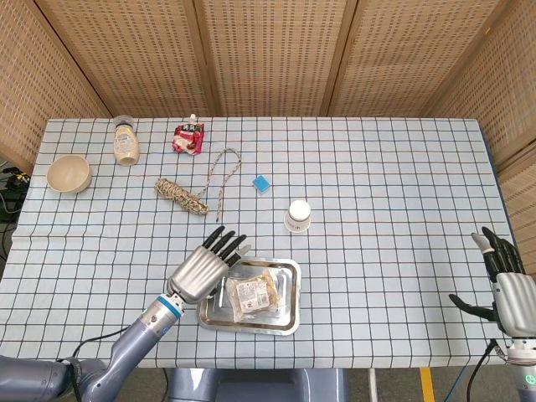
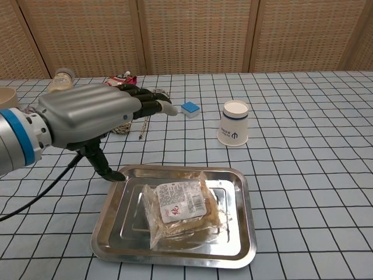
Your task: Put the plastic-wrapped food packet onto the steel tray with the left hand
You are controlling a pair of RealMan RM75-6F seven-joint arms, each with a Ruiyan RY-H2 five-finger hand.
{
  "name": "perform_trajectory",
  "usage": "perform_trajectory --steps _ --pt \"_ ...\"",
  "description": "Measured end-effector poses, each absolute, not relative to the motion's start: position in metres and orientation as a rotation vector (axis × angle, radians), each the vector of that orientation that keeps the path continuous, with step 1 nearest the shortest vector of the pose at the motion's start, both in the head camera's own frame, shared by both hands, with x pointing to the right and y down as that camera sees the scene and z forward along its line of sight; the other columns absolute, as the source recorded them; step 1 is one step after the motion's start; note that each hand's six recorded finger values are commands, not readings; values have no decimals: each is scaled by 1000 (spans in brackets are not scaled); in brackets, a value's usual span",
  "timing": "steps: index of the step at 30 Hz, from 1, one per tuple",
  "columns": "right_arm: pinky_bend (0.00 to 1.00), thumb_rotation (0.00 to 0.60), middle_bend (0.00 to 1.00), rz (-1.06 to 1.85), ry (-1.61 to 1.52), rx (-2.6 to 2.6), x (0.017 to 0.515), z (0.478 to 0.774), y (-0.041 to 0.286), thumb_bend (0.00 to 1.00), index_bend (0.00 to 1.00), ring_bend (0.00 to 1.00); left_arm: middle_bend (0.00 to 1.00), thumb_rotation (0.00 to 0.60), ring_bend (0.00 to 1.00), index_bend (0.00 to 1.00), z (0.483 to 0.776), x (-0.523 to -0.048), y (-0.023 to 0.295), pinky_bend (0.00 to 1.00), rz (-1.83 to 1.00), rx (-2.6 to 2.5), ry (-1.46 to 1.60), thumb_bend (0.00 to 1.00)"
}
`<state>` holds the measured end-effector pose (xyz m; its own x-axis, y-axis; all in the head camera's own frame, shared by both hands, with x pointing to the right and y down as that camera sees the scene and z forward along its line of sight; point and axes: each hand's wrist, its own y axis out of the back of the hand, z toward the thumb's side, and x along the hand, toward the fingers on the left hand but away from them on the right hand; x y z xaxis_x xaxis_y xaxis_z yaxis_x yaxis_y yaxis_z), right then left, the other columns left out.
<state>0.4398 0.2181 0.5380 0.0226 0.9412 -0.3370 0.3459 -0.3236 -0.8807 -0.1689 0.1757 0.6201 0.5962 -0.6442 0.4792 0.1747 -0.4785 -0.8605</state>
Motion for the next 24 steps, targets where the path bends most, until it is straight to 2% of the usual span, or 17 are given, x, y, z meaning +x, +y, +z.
perform_trajectory --steps 5,11,18,24 --pt "0 600 0 1316 -1302 -1717 439 540 219 46 22 0 0 600 0 0 610 -203 169 0 -1067 -1759 456 49" --pt "0 600 0 1331 -1282 -1721 438 543 220 45 22 0 0 600 0 0 595 -270 174 0 -1184 -1646 609 48" --pt "0 600 0 1330 -1233 -1729 428 547 222 45 22 0 0 600 0 0 584 -363 206 0 -1394 -1557 811 47" --pt "0 600 0 1334 -1201 -1738 422 552 225 46 22 0 0 600 0 0 582 -419 236 0 -1501 -1515 892 44"
